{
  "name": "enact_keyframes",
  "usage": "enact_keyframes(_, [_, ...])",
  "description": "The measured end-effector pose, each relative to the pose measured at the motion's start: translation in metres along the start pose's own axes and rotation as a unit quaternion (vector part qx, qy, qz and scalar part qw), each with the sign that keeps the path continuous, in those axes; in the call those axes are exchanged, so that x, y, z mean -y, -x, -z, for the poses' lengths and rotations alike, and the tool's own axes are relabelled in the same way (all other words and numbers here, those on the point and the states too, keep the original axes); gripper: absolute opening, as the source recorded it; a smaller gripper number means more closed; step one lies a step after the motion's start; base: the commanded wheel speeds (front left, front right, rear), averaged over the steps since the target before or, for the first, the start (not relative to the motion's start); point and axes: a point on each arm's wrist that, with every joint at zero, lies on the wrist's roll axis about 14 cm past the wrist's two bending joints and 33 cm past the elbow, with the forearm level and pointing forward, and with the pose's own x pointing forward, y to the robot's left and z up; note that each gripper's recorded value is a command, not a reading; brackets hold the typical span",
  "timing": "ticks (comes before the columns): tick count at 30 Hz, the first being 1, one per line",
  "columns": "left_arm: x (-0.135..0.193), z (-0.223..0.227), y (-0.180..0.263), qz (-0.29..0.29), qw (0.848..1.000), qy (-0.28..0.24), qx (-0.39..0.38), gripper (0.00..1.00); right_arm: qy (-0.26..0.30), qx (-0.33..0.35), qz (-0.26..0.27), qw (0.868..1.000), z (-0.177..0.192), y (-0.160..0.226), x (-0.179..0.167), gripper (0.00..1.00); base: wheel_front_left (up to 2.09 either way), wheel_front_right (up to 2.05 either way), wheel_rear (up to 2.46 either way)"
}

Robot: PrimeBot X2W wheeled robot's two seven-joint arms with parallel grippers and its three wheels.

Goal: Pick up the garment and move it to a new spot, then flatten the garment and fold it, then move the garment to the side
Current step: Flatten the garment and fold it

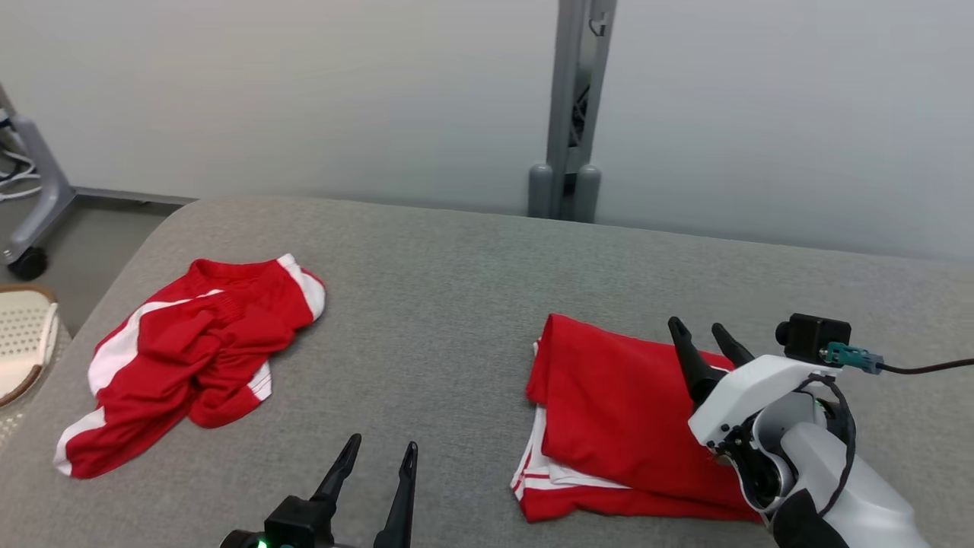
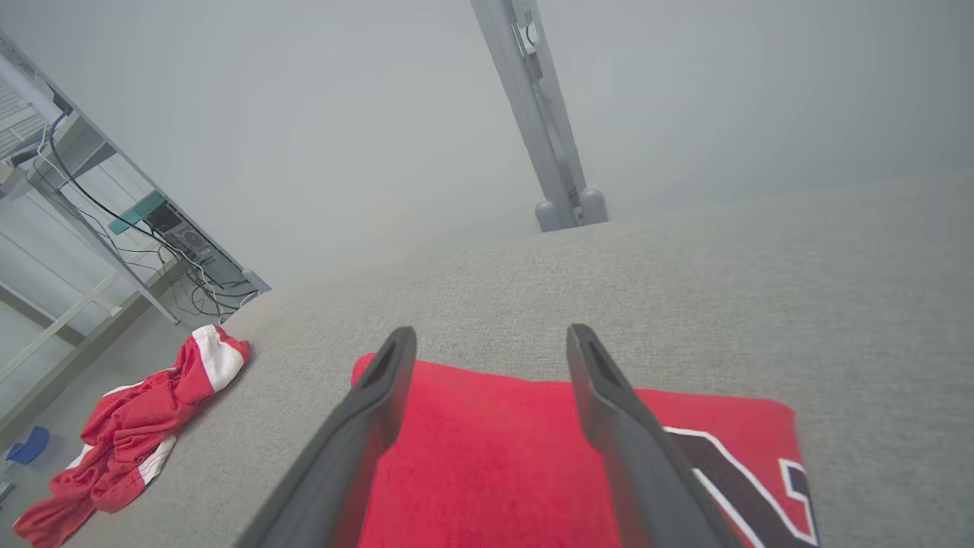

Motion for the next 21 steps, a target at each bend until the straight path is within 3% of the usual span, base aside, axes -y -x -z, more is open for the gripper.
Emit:
enact_keyframes(11, [0.035, -0.006, -0.024, 0.052, 0.999, 0.003, 0.006, 1.0, 0.059, 0.069, 0.1, 0.991, -0.028, 0.069, 0.088, 1.0, 0.0, 0.0, 0.0])
enact_keyframes(15, [0.04, -0.006, -0.03, 0.056, 0.998, 0.008, 0.003, 1.0, 0.096, 0.117, 0.109, 0.982, -0.05, 0.097, 0.097, 1.0, 0.0, 0.0, 0.0])
enact_keyframes(21, [0.044, -0.007, -0.03, 0.059, 0.998, 0.013, 0.004, 1.0, 0.14, 0.157, 0.117, 0.971, -0.052, 0.137, 0.092, 1.0, 0.0, 0.0, 0.0])
